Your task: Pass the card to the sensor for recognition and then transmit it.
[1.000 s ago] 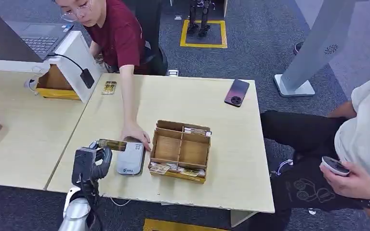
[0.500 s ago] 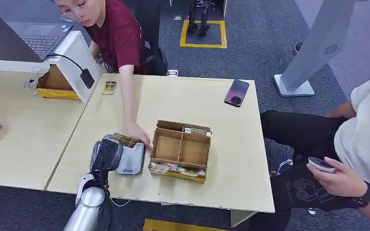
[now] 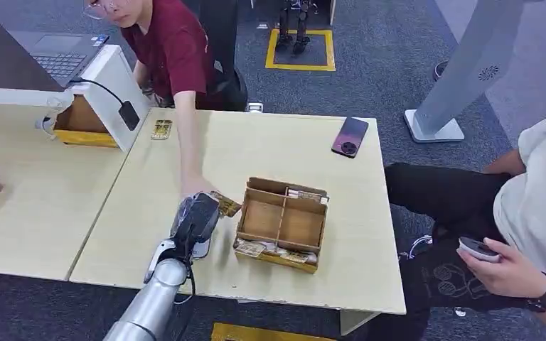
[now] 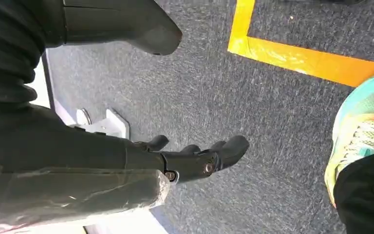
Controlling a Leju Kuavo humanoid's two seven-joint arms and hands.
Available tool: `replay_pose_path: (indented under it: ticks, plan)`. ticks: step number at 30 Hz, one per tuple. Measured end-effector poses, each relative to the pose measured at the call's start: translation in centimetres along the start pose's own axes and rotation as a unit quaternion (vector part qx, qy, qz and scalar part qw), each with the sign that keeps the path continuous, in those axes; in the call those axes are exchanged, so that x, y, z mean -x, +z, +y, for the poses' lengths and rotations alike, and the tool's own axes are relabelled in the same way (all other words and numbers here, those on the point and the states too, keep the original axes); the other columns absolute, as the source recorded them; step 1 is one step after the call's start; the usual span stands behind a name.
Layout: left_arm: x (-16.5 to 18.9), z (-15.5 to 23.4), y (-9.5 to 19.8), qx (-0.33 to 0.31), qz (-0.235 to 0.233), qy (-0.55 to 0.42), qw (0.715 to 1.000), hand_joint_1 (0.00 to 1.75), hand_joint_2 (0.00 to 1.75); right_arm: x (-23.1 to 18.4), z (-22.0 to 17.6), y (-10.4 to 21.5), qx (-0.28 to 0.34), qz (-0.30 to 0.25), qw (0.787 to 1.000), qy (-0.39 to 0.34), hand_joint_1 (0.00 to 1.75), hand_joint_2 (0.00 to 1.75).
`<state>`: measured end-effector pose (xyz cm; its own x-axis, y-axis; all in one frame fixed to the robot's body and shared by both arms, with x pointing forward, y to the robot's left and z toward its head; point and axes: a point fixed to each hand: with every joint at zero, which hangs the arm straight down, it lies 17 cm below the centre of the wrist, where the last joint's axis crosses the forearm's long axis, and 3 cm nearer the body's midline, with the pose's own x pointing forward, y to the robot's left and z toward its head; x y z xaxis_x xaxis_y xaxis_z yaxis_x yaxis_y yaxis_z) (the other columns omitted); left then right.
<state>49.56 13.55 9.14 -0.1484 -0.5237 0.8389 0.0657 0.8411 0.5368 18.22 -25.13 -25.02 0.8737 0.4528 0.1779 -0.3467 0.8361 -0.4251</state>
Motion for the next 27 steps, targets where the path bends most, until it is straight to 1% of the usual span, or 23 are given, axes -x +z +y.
replay_pose_path:
  ticks: [3, 6, 11, 20, 24, 27]
  plan:
    - [-0.5, -0.9, -0.6, 0.017, -0.002, 0.001, 1.000, 1.75, 1.75, -0.4, -0.5, -0.1, -0.001, 0.010, 1.000, -0.018, 0.00, 1.75]
    - [-2.0, -1.3, -1.7, 0.024, -0.018, 0.011, 0.999, 1.75, 1.75, -1.1, -1.4, -0.4, -0.002, 0.017, 0.999, -0.033, 0.00, 1.75]
    - [-3.8, -0.8, -3.6, 0.025, -0.034, 0.021, 0.999, 1.75, 1.75, -1.1, -3.8, -1.3, 0.007, 0.029, 0.998, -0.057, 0.00, 1.75]
    - [-4.1, 0.3, -4.3, -0.001, -0.039, 0.023, 0.999, 1.75, 1.75, -0.7, -5.1, -1.7, 0.017, 0.035, 0.997, -0.071, 0.00, 1.75]
    - [-3.7, 1.7, -4.6, -0.029, -0.034, 0.024, 0.999, 1.75, 1.75, -0.6, -5.2, -1.7, 0.019, 0.035, 0.997, -0.070, 0.00, 1.75]
    - [-3.3, 2.4, -4.7, -0.038, -0.031, 0.019, 0.999, 1.75, 1.75, -0.6, -5.3, -1.7, 0.019, 0.035, 0.997, -0.070, 0.00, 1.75]
